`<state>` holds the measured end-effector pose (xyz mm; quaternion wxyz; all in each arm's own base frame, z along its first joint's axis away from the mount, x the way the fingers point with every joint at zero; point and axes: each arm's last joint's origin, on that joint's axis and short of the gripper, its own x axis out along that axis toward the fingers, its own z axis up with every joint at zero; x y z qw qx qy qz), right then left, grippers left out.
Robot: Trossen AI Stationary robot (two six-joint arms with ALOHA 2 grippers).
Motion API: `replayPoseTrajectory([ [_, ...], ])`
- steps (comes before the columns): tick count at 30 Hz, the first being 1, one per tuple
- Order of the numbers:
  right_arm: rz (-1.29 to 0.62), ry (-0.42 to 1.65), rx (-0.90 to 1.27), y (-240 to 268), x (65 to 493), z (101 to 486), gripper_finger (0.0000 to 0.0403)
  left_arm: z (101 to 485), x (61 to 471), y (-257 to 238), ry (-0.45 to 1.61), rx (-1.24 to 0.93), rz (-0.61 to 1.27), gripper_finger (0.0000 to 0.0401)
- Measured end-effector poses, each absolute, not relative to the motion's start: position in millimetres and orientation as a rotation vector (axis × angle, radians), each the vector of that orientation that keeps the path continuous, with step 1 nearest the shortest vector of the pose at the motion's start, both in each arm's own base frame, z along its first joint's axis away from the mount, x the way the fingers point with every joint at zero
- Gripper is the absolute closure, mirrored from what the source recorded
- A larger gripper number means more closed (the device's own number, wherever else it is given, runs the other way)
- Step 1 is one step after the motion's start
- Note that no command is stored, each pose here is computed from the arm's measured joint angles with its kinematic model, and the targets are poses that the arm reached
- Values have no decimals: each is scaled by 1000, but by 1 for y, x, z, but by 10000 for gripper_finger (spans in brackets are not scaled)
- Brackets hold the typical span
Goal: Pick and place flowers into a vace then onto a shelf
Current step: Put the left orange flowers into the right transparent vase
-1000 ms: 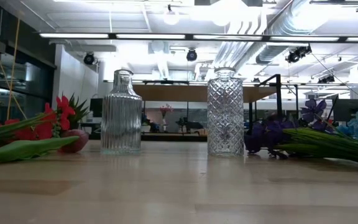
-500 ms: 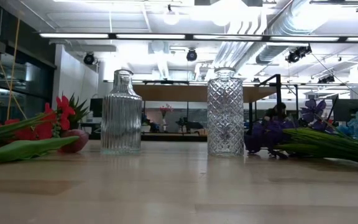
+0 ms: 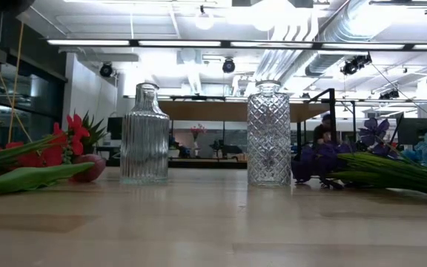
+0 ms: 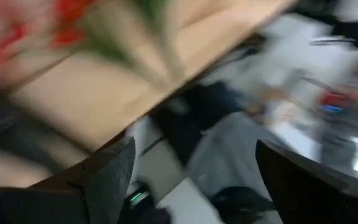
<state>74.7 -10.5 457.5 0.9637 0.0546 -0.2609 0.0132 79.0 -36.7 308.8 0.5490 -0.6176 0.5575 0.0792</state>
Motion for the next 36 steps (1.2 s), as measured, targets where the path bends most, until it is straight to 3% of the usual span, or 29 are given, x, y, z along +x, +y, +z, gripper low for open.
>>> replayPoseTrajectory([
  [7,26,-528,108,-11,75,458,391,295,85,-68,1516,-1369,444,36],
  [14,15,-529,68,-11,75,458,391,284,107,-127,1371,-1400,492,36],
  [23,9,-528,48,-11,75,458,391,246,122,-187,1329,-1464,715,36],
  [30,10,-529,49,-10,74,458,391,215,142,-211,1198,-1479,801,36],
  [36,10,-529,50,-10,74,458,391,193,147,-220,1215,-1428,886,36],
])
